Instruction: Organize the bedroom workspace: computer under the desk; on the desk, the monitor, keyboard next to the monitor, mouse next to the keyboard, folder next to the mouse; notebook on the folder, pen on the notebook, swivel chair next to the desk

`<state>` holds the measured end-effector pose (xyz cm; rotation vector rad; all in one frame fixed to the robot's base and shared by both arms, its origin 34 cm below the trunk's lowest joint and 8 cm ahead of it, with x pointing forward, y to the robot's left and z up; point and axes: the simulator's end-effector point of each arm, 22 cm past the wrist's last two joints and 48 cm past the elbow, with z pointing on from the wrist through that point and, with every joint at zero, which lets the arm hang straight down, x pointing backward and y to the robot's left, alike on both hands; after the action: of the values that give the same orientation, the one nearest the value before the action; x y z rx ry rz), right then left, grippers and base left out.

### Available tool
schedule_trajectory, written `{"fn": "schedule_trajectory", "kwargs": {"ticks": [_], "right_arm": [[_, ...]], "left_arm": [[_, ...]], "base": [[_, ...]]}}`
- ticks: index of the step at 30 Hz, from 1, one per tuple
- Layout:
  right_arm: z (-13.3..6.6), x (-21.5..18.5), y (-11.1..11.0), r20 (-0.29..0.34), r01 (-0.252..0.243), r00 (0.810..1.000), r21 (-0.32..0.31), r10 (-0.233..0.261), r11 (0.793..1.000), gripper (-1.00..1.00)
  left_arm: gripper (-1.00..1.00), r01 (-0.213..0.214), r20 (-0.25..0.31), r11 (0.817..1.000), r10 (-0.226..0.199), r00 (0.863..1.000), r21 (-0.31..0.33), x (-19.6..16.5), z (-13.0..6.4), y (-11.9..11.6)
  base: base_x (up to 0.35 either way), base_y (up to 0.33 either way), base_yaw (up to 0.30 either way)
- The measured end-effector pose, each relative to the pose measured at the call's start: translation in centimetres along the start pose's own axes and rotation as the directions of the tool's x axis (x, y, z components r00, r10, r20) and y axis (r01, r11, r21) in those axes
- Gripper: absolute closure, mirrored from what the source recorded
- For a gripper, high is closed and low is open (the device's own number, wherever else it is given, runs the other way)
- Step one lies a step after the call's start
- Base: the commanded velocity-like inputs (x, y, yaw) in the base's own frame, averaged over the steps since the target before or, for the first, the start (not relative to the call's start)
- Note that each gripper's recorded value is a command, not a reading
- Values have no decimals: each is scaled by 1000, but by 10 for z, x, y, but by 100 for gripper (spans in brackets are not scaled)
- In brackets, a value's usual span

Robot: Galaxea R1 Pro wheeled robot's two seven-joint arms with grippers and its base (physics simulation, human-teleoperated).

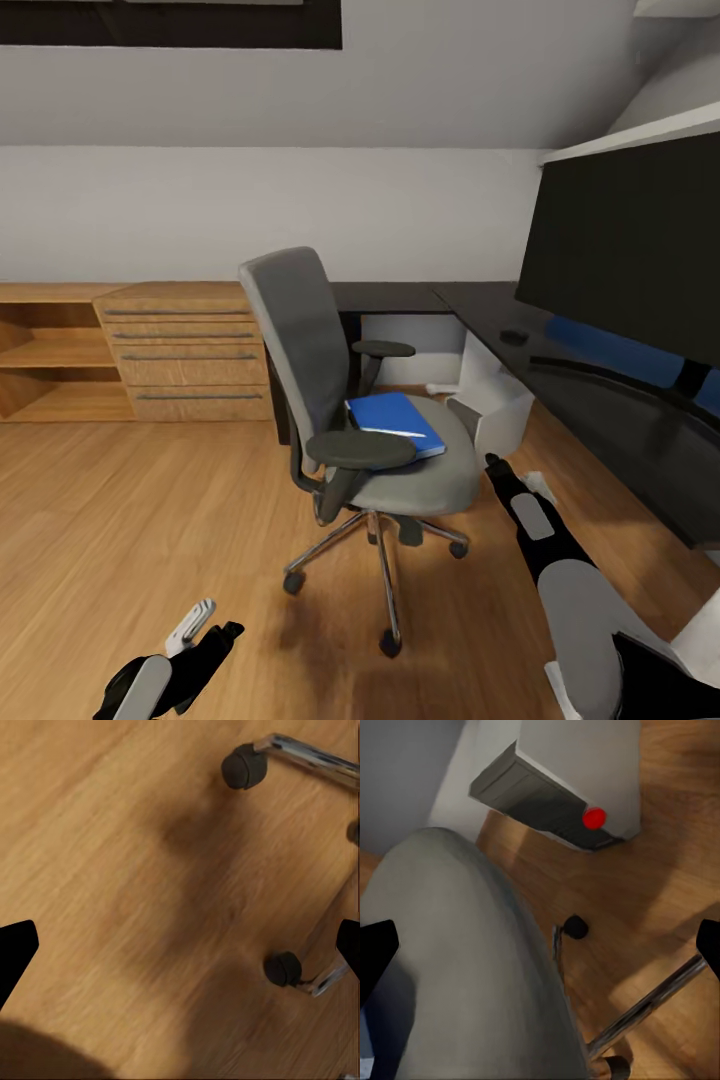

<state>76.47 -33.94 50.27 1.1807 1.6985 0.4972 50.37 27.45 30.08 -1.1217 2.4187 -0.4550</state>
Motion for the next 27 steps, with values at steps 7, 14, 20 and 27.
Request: {"fn": "schedule_trajectory", "kwargs": {"ticks": [7, 14, 20, 27], "right_arm": [[1, -3, -6, -7, -10, 1000, 8, 10, 1000, -100], [2, -4, -9, -35, -55, 998, 11, 56, 998, -100], [2, -11, -14, -35, -65, 997, 15, 66, 998, -100], [3, 2, -31, -68, -77, 994, 52, 80, 996, -100]], "left_arm": [[-100, 0, -1, 1000, 0, 1000, 0, 1, 0, 0], [-100, 0, -2, 1000, 0, 1000, 1, 1, 0, -1], [-100, 0, 0, 1000, 0, 1000, -1, 0, 0, 0], [-100, 0, -1, 1000, 0, 1000, -2, 0, 0, 0]], "base": [[214, 27, 0], [47, 6, 0], [140, 53, 0], [59, 21, 0]]}}
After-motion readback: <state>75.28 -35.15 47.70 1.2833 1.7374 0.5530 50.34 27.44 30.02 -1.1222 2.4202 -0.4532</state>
